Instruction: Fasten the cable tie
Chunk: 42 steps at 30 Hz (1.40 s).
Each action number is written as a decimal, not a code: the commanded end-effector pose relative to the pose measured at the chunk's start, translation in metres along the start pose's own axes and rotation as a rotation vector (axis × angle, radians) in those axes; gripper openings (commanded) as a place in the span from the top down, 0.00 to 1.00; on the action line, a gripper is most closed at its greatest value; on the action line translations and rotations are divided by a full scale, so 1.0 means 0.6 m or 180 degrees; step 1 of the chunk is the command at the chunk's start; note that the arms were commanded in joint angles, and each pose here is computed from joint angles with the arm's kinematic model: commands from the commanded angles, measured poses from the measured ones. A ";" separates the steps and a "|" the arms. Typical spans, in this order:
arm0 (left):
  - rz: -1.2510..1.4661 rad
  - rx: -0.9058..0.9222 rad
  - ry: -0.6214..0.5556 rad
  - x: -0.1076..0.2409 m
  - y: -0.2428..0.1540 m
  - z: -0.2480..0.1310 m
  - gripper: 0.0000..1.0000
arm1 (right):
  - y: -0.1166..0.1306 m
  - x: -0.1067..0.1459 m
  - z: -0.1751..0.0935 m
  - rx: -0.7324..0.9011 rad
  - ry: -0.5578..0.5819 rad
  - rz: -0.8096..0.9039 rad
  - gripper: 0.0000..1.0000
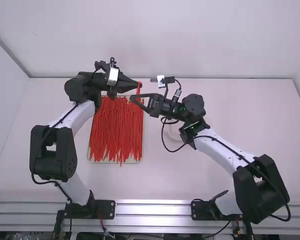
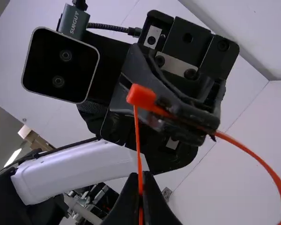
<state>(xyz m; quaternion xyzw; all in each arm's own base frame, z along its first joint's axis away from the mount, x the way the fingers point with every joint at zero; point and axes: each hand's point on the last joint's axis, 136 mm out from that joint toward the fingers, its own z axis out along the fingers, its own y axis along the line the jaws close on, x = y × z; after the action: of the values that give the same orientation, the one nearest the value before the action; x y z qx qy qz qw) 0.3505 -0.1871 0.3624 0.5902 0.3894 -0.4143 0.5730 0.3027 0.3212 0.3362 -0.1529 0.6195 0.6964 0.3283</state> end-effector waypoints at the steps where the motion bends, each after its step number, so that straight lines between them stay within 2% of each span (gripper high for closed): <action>1: 0.0049 -0.0005 -0.0010 0.001 0.000 0.001 0.99 | 0.018 -0.015 0.003 -0.0090 0.0001 -0.0102 1.00; 20: 0.0123 -0.0002 -0.0013 0.027 -0.013 0.002 0.99 | 0.022 -0.028 -0.003 -0.0113 -0.0079 -0.0184 1.00; 30: 0.0195 0.0011 -0.0021 0.008 -0.019 0.005 0.99 | 0.006 -0.048 -0.016 -0.0004 -0.0188 -0.0192 1.00; 42: 0.0224 0.0193 -0.0096 -0.003 -0.038 0.040 0.99 | 0.002 -0.059 -0.025 0.0020 -0.0238 -0.0285 1.00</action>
<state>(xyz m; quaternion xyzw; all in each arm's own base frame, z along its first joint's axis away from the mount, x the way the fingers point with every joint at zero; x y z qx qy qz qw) 0.3439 -0.2013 0.3495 0.5956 0.3694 -0.4177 0.5783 0.3154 0.3035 0.3404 -0.1566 0.6135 0.6874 0.3558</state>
